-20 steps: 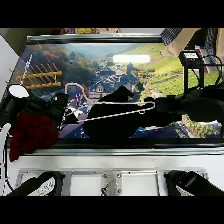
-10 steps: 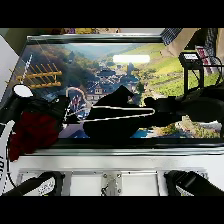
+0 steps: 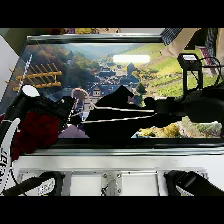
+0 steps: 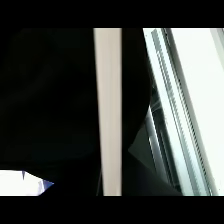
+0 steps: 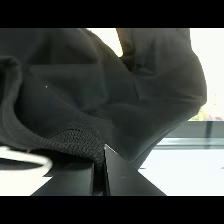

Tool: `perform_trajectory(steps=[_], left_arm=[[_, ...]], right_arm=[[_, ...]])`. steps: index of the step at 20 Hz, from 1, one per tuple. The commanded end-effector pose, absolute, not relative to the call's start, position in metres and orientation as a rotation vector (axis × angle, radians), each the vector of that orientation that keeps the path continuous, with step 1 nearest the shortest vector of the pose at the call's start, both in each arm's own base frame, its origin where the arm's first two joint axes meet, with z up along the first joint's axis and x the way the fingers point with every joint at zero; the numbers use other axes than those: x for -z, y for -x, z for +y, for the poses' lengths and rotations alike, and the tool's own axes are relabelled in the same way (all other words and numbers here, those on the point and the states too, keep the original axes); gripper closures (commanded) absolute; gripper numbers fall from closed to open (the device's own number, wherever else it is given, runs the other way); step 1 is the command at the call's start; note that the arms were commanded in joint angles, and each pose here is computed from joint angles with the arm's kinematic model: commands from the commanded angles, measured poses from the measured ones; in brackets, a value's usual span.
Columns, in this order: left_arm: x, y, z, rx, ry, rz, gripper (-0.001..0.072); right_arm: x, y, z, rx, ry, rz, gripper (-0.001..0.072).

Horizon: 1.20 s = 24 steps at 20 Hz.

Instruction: Fold the clothes and pants, and hang the long-sleeved shirts on hangers.

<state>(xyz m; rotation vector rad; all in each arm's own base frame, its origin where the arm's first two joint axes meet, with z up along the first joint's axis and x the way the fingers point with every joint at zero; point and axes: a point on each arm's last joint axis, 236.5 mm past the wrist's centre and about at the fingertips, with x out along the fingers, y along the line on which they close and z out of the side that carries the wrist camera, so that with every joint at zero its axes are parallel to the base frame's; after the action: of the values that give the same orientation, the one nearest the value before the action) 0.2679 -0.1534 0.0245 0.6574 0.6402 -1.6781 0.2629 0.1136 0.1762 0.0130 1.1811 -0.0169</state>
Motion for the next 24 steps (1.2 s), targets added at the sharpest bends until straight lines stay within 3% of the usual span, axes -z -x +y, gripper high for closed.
perform_trajectory(steps=[1, 5, 14, 24], left_arm=[[-0.024, -0.27, -0.152, 1.657, -0.637, 0.661, 0.0682], [-0.024, -0.272, -0.146, 1.636, -0.617, 0.679, 0.0682], [-0.023, -0.267, -0.16, 1.669, -0.638, 0.674, 0.0682], [-0.023, -0.269, -0.161, 1.649, -0.623, 0.691, 0.0682]], right_arm=[[-0.174, -0.256, 0.118, -0.021, 0.007, 1.208, 0.0677], [-0.172, -0.25, 0.114, -0.019, 0.034, 1.237, 0.0678], [-0.191, -0.274, 0.167, -0.195, -0.01, 1.062, 0.0678], [-0.222, -0.286, 0.252, -0.476, -0.196, 0.918, 0.0678]])
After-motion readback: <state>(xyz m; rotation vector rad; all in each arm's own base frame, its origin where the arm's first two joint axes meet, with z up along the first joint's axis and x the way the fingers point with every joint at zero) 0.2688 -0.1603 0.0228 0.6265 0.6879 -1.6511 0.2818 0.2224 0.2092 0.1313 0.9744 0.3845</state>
